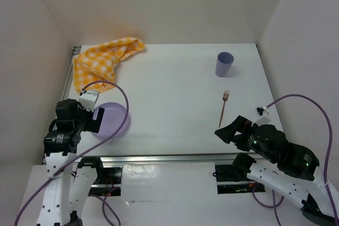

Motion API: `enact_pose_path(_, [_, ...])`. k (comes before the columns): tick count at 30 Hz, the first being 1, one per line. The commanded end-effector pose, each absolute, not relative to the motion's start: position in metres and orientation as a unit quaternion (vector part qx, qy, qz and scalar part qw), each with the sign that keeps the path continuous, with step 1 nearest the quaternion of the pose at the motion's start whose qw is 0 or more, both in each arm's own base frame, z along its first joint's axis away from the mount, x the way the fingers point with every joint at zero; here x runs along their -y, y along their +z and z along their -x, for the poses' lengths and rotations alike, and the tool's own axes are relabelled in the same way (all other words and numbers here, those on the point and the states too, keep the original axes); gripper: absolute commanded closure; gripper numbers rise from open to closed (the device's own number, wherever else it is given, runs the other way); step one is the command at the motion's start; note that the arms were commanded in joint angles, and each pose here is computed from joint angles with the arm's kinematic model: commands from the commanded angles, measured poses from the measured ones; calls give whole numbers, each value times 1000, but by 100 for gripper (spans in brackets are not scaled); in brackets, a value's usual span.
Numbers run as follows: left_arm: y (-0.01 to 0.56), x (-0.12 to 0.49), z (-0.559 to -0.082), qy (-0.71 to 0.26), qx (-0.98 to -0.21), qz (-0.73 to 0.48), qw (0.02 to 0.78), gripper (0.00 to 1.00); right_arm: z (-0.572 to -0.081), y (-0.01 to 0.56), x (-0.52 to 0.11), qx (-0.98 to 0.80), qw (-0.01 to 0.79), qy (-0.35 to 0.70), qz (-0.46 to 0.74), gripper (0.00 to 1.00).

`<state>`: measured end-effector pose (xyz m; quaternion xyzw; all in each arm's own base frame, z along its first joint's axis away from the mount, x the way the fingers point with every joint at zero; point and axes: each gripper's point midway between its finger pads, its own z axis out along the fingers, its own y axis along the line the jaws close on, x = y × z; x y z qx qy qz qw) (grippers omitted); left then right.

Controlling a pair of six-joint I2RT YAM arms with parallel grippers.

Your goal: Set the dinner table for one person

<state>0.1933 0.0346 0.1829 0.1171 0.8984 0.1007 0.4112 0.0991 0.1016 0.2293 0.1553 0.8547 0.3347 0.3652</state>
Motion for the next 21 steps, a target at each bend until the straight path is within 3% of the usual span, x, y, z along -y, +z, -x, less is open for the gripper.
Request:
enact_pose_path(1, [200,-37,-197,106,-891,-92,432,0,-102,227,-100,-862,363,316,-158,1])
enact_pose_path(6, [202,-36,-201,108,-893,-122,421,0,-114,249,-115,-871,370,301,-119,1])
enact_pose_path(9, [231,-45,-231,135,-875,-126,448,0,-139,287,-132,-866,409,279,-70,1])
enact_pose_path(13, [282,-53,-295,151,-859,-125,474,0,-187,317,-167,-869,447,214,7,1])
enact_pose_path(14, [271,-58,-322,149,-873,-120,448,0,-196,324,-176,-863,457,213,20,1])
enact_pose_path(15, [304,-62,-345,152,-857,-100,482,0,-205,336,-181,-855,474,204,40,1])
enact_pose_path(20, [295,-85,-442,141,-877,-51,457,0,-249,345,-235,-829,509,207,101,1])
enact_pose_path(21, [315,-85,-462,137,-868,-47,475,0,-255,347,-238,-823,518,206,113,1])
